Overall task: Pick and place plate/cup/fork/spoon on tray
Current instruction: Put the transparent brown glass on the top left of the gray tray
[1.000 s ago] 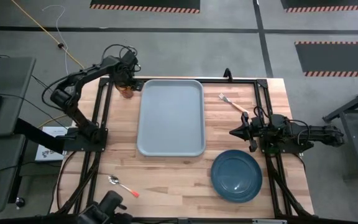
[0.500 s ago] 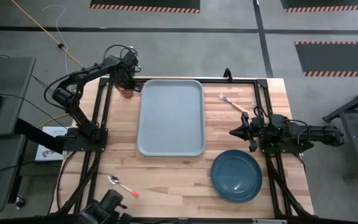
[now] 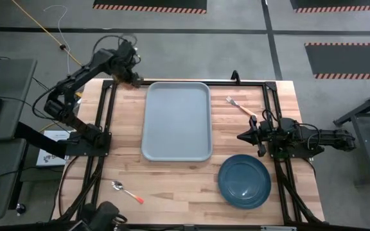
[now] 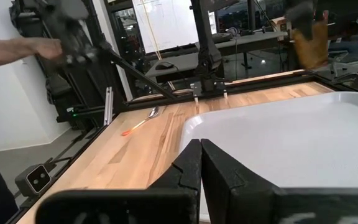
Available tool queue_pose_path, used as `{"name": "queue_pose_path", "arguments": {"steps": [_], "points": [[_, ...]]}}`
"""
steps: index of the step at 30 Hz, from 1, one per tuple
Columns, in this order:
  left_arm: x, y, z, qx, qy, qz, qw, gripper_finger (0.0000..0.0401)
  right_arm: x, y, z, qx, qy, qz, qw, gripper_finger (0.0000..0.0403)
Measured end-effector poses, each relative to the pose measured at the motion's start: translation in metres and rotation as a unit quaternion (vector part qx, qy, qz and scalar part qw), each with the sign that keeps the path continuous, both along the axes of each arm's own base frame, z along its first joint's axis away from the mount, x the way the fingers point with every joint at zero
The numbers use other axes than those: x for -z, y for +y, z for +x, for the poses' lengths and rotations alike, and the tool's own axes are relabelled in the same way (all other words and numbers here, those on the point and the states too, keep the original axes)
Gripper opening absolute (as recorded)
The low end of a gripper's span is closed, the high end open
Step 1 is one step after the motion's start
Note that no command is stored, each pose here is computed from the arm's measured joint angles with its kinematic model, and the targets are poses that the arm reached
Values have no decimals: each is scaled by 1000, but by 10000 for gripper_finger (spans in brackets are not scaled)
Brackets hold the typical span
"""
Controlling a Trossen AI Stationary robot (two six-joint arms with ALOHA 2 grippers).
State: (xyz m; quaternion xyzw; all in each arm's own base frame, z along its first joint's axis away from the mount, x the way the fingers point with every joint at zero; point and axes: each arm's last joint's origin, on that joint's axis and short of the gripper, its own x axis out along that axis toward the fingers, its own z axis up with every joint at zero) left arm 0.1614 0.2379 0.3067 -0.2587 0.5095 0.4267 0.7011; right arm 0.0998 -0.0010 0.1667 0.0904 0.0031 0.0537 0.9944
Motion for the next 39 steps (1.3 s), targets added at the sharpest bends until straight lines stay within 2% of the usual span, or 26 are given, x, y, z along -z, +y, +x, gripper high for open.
{"name": "queue_pose_path", "arguments": {"steps": [3,6,10,14,17,20,29,39], "points": [[-21,-9,26,48,-32,16,998,4,0,0,0,0,0,0,1000,0],[-23,-20,61,103,-35,17,994,3,0,0,0,0,0,0,1000,0],[4,-31,105,168,1,-9,986,3,0,0,0,0,0,0,1000,0],[44,-33,133,216,60,-46,973,3,0,0,0,0,0,0,1000,0],[63,-32,140,220,84,-72,969,3,0,0,0,0,0,0,1000,0],[71,-25,142,215,89,-70,970,2,0,0,0,0,0,0,1000,0],[76,-13,138,214,86,-70,971,4,0,0,0,0,0,0,1000,0],[82,-14,150,227,66,-54,970,8,0,0,0,1,0,0,1000,0]]}}
